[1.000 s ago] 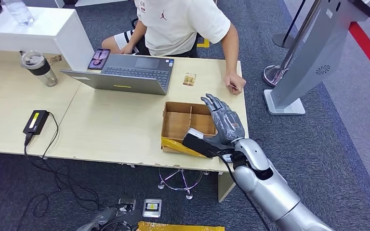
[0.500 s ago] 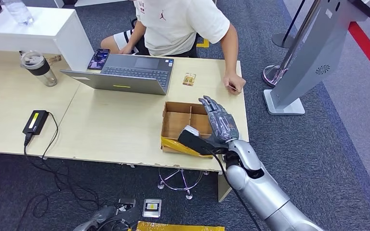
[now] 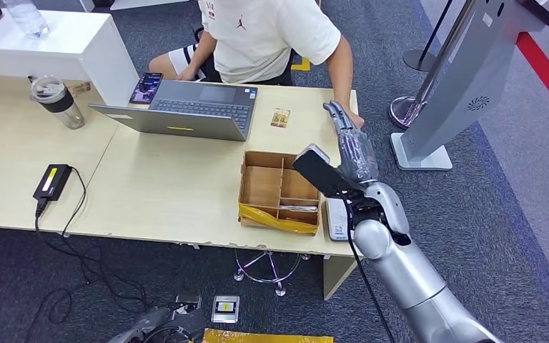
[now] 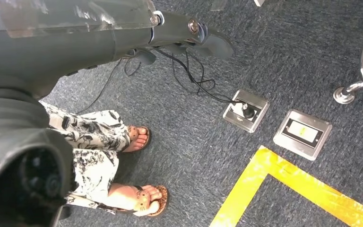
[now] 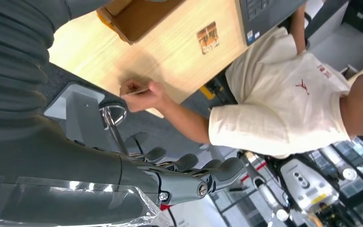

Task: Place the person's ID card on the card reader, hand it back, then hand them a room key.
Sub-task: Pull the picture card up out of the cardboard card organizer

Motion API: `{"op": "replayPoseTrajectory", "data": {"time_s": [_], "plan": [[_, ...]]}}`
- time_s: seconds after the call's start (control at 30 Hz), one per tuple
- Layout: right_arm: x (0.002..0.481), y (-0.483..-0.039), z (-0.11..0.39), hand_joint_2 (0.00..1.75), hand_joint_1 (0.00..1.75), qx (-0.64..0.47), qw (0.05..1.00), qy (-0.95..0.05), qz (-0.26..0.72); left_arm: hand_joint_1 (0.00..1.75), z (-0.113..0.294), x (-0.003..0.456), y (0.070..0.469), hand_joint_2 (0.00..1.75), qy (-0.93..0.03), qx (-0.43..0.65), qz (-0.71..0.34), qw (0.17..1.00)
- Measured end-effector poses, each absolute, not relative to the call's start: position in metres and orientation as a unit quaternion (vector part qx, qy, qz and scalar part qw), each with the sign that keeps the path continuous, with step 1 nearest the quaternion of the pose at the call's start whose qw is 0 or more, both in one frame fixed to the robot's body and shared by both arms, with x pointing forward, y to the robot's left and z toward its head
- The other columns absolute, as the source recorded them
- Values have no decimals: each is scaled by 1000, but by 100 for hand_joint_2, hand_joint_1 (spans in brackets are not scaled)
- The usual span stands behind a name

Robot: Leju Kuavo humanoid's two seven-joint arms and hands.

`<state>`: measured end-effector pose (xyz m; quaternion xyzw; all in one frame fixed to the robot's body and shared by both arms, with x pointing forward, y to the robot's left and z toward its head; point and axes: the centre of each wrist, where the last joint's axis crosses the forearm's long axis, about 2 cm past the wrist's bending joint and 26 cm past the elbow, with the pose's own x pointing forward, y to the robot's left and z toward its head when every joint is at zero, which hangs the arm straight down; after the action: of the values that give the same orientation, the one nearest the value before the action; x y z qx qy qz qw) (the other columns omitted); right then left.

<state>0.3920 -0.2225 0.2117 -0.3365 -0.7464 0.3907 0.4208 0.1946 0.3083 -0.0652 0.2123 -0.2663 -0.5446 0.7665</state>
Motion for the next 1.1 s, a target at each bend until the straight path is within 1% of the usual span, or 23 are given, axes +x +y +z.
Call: {"op": "replayPoseTrajectory", "data": {"time_s": [0.4, 0.6, 1.1], "plan": [[358, -216, 197, 175, 0, -306, 446, -723, 429, 0, -66, 194, 308, 0, -269, 215, -537, 770], [340, -210, 180, 175, 0, -308, 449, -704, 457, 0, -67, 192, 309, 0, -270, 219, -525, 777], [334, -200, 159, 175, 0, -335, 411, -686, 498, 0, -72, 178, 313, 0, -261, 223, -504, 793]]}}
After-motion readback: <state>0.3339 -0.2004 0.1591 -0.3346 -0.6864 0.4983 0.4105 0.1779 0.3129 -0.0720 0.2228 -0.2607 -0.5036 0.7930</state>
